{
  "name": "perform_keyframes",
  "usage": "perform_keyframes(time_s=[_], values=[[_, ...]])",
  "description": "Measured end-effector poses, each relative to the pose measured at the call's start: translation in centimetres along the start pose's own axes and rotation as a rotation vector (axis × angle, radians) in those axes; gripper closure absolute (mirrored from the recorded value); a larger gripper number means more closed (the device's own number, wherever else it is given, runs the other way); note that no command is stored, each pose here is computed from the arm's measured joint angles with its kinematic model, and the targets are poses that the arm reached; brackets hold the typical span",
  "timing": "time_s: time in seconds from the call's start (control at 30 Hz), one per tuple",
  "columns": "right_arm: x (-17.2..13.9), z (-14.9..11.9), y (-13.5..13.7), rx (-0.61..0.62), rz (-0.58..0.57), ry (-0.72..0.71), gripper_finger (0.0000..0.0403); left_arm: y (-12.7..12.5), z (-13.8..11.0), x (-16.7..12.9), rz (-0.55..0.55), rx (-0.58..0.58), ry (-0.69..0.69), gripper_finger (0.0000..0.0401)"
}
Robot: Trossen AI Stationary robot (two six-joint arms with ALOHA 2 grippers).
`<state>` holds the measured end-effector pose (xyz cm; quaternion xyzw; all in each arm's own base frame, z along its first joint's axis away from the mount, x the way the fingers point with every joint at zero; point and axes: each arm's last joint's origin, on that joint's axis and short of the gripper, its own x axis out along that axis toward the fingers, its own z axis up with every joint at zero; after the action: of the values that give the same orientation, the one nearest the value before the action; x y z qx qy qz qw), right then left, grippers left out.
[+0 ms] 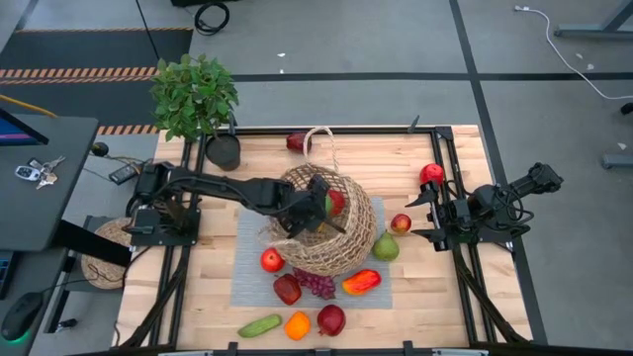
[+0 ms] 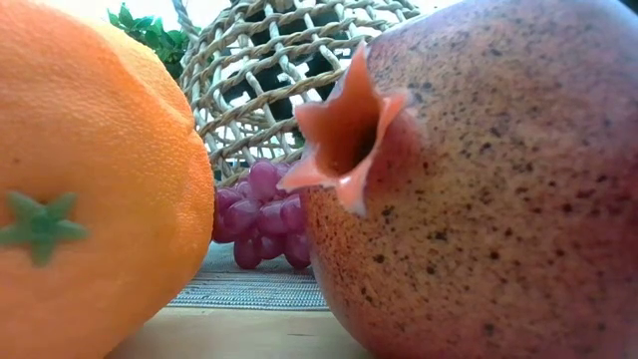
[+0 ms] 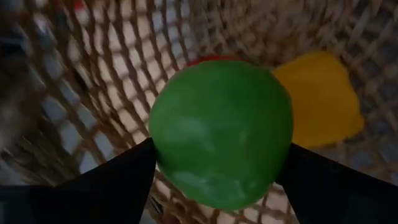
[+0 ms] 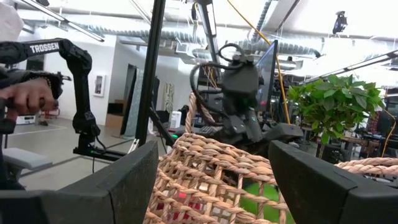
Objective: Build produce basket
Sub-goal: Put the green apple into the basket, then put the red apple into the basket
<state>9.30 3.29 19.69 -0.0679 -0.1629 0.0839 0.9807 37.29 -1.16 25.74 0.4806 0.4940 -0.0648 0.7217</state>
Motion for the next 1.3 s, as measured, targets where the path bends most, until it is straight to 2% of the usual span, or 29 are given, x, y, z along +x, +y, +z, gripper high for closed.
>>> perform_keyframes(time_s=[0.27,0.43,0.6,0.77,0.9,1.0,1.17,1.3], values=[[0.0,0.0,0.0,0.0,0.0,0.0,0.0093,0.8,-1.8,1.2,-0.019,-0.119,0.069,0.0082],[0.0,0.0,0.0,0.0,0.0,0.0,0.0093,0.8,-2.1,1.4,-0.027,-0.145,0.085,0.0048],[0.0,0.0,0.0,0.0,0.0,0.0,0.0093,0.8,-2.0,1.3,0.002,-0.158,0.12,0.0006],[0.0,0.0,0.0,0.0,0.0,0.0,0.0093,0.6,-1.2,0.7,0.083,-0.14,0.167,0.001],[0.0,0.0,0.0,0.0,0.0,0.0,0.0093,1.4,-0.5,-0.9,0.137,-0.176,0.137,0.0011],[0.0,0.0,0.0,0.0,0.0,0.0,0.0093,2.6,-0.8,-2.8,0.181,-0.259,0.097,0.0011],[0.0,0.0,0.0,0.0,0.0,0.0,0.0093,4.5,-2.8,-6.1,0.259,-0.412,0.037,0.0012],[0.0,0.0,0.0,0.0,0.0,0.0,0.0093,5.6,-5.5,-8.6,0.263,-0.574,-0.02,0.0012]])
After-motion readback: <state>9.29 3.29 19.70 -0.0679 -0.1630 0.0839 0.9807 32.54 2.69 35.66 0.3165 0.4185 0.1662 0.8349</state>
